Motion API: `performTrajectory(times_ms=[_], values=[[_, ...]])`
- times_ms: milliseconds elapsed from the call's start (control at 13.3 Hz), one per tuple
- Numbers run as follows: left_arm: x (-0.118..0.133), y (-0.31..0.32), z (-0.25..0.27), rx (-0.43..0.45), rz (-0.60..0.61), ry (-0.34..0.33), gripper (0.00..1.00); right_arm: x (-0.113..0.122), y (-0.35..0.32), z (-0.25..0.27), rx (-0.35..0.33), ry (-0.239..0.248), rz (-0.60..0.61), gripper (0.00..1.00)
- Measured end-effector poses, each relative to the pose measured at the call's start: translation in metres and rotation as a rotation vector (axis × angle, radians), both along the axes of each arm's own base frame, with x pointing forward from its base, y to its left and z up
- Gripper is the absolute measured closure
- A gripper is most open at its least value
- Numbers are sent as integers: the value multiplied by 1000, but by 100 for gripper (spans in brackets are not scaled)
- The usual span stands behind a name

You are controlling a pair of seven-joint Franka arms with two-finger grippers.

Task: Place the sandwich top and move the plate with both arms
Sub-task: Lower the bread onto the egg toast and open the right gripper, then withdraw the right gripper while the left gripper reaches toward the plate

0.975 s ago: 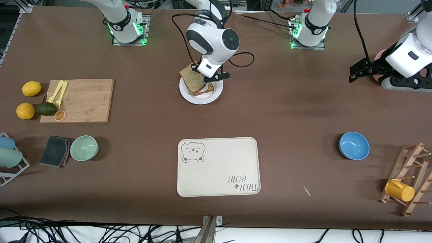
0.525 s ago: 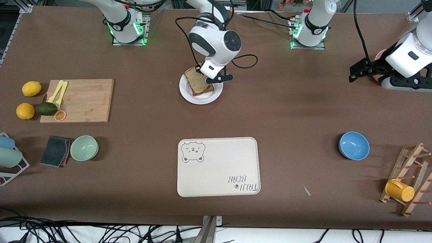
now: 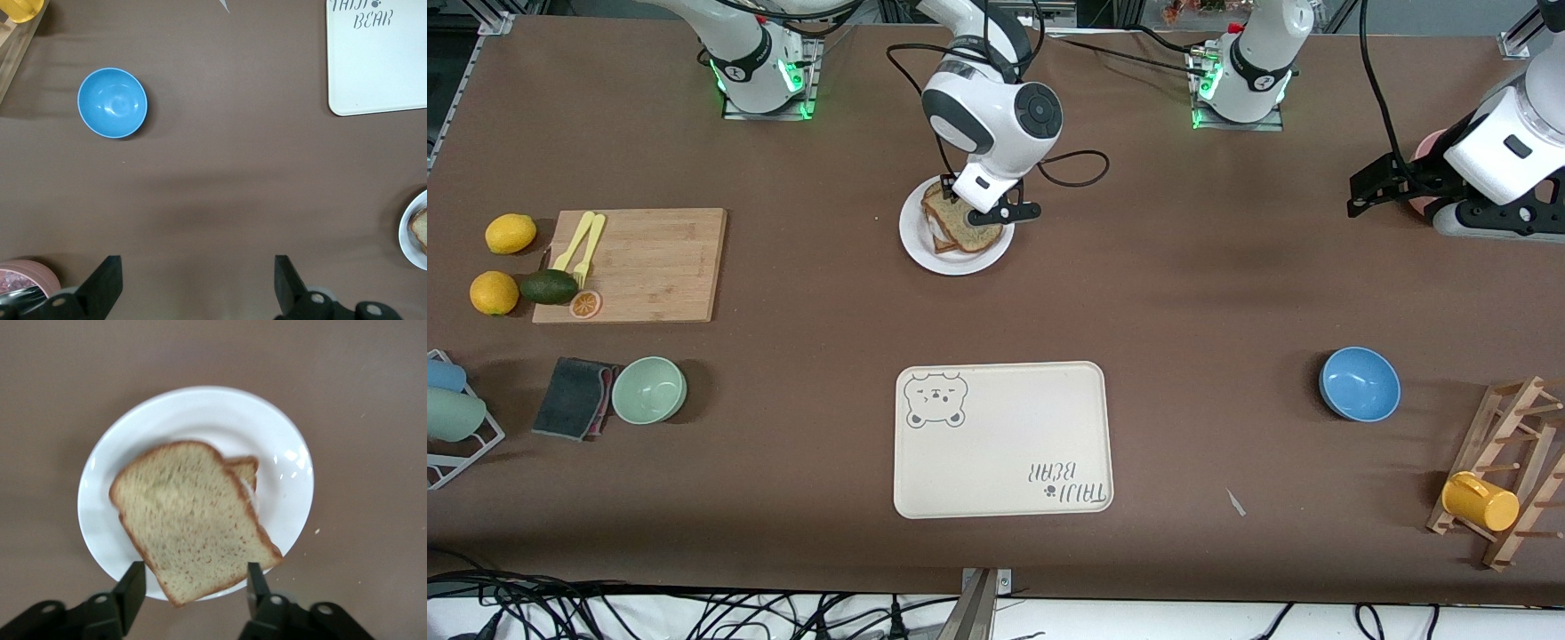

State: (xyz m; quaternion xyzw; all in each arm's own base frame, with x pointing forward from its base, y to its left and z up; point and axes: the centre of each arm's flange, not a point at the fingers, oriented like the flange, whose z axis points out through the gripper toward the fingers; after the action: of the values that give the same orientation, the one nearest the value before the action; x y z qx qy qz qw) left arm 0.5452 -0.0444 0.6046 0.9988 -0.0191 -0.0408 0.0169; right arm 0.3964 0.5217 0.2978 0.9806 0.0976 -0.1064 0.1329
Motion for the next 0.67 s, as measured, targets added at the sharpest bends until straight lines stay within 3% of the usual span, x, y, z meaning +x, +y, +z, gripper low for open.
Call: performTrajectory(times_ms=[150, 225, 450, 675], values=[[0, 0, 0, 0, 0, 1, 0, 45, -23, 35, 29, -7, -86, 4], [-1, 0, -2, 1, 0, 12, 0, 65, -35, 57, 52, -23, -119, 0], [-8, -10, -10, -33, -14, 86, 0, 102, -76, 121, 100, -92, -190, 0], [-1, -34, -33, -149, -30, 152, 0, 137, -133, 171, 149, -140, -290, 0]])
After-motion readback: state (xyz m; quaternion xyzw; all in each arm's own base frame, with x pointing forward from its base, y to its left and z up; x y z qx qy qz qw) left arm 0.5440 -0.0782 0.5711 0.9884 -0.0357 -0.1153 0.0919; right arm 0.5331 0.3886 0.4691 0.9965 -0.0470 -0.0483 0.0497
